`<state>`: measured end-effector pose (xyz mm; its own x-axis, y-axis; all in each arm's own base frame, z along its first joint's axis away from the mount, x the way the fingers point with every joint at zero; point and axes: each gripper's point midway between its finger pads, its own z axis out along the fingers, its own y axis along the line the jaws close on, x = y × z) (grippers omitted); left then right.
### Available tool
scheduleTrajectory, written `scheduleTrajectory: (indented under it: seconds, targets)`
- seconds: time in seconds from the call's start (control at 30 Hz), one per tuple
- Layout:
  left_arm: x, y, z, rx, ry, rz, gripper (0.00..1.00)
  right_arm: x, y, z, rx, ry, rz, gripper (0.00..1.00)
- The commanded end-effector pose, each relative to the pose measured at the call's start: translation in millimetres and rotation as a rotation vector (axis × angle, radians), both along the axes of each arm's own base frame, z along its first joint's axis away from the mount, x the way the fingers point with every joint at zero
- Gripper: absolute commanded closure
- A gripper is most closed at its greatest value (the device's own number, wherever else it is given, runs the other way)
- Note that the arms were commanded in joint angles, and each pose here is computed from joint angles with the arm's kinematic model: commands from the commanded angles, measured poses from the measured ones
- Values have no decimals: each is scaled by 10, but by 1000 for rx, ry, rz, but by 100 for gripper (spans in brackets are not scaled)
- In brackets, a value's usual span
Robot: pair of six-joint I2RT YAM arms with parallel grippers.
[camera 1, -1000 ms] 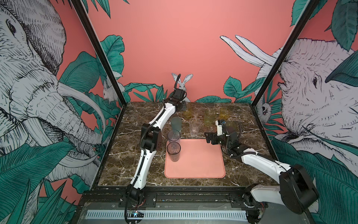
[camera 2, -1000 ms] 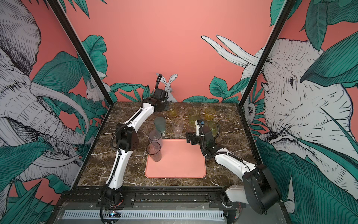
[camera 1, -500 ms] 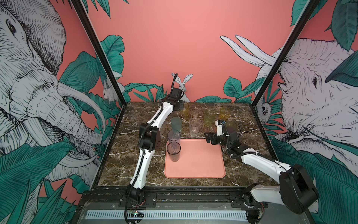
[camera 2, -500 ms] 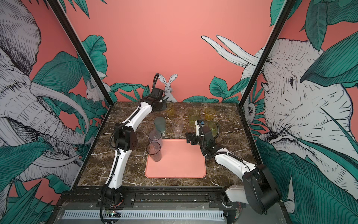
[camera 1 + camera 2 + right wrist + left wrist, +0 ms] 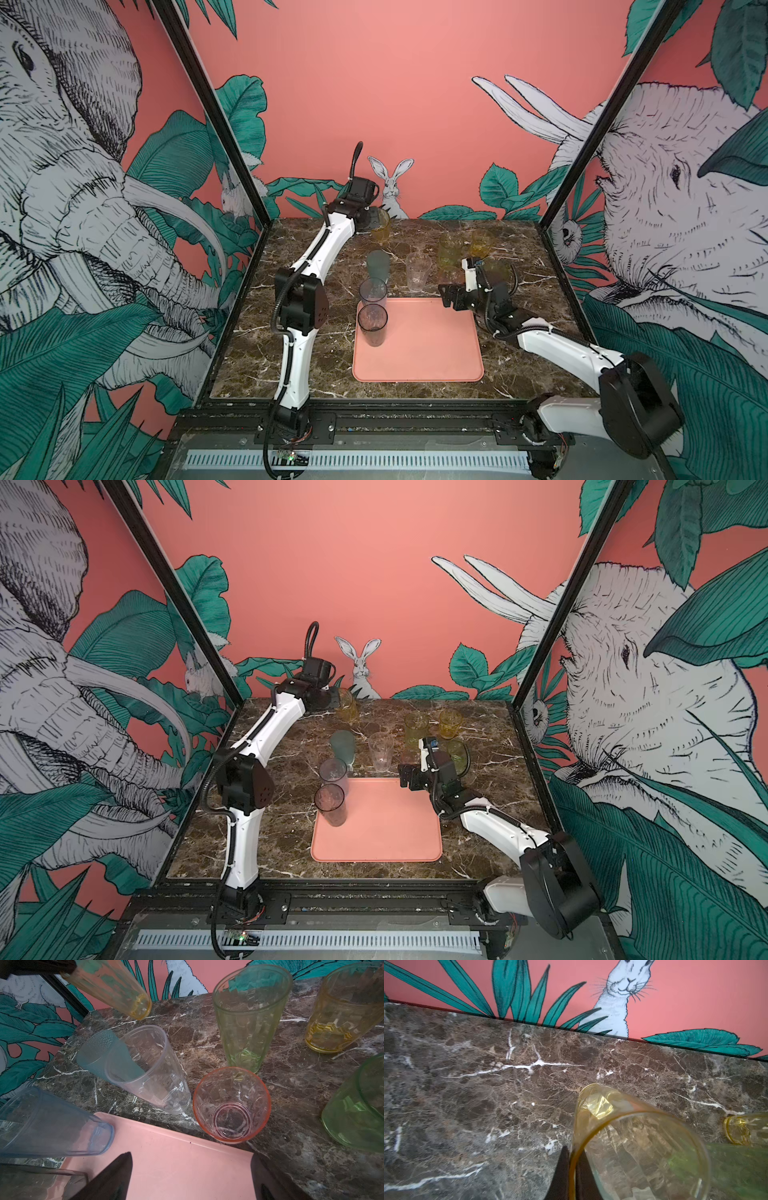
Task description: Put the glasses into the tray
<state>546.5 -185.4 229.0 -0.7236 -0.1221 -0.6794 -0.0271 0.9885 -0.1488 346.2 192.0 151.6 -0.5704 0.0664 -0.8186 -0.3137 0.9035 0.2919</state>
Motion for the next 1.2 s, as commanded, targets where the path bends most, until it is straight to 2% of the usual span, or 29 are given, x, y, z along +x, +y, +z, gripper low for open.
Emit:
scheduleTrajectory:
  seconds: [0.0,0.67,1.17]
  targets:
    - [-170,195,405,15,-57,24,100,54,27,102,21,-28,0,9]
    - [-851,771,635,98,-30,86,100,48,30,102,21,-27,2,9]
    - [-1388,991,687,143,30,88,100,49,37,107,23,-21,4,9]
